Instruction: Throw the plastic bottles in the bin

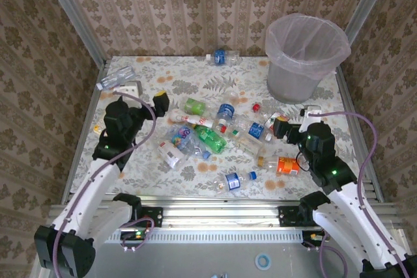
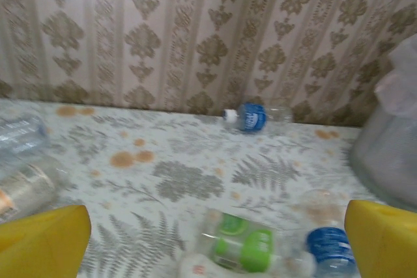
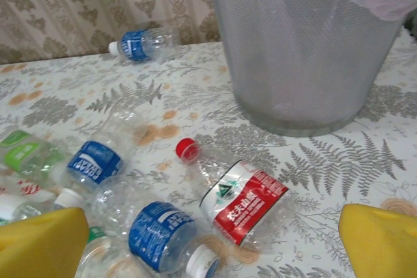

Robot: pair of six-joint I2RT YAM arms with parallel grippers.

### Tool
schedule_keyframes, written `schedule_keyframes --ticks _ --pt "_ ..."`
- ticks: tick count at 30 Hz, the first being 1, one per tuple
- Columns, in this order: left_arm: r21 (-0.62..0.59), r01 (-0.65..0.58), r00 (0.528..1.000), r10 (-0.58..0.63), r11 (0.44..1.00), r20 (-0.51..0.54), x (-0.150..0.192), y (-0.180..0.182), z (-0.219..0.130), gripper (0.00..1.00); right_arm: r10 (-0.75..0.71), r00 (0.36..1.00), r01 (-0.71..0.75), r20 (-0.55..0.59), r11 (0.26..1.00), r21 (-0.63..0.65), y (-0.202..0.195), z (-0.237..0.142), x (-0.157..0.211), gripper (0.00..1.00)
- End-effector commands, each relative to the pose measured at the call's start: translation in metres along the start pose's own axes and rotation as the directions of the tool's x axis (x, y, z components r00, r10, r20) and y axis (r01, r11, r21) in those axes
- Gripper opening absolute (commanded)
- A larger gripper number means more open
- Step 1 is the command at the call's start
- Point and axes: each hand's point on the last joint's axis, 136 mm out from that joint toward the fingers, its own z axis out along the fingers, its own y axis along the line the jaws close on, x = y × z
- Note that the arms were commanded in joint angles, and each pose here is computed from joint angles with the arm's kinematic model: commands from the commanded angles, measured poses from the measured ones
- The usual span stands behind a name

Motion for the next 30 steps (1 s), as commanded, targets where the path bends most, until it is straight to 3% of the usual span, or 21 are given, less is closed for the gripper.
schedule_keyframes --ticks 1,10,18,25,30 --pt "0.065 0.195 0.974 -0.186 0.979 -0.128 0.009 -0.019 0.008 1.00 -0.003 1.000 0.002 -0.022 0.999 -0.046 0.011 -0.009 -0.006 1.00" --pt "0.037 0.472 0.854 -0.446 0.881 -0.270 0.015 -0.033 0.071 1.00 -0.039 0.999 0.036 -0.025 0.995 -0.094 0.029 -0.012 -0.016 1.00" --pt "-0.021 0.534 0.799 -0.513 0.845 -0.314 0.010 -0.032 0.151 1.00 -0.076 0.995 0.067 -0.062 0.988 -0.140 0.045 -0.006 -0.018 1.00" --pt "0.016 0.647 0.723 -0.606 0.763 -0.332 0.022 -0.031 0.230 0.99 -0.081 0.992 0.066 -0.094 0.986 -0.153 0.057 0.007 -0.025 1.00" --pt "0.023 0.671 0.699 -0.623 0.741 -0.352 0.037 -0.033 0.278 0.97 -0.087 0.979 0.057 -0.186 0.985 -0.163 0.073 0.035 -0.027 1.00"
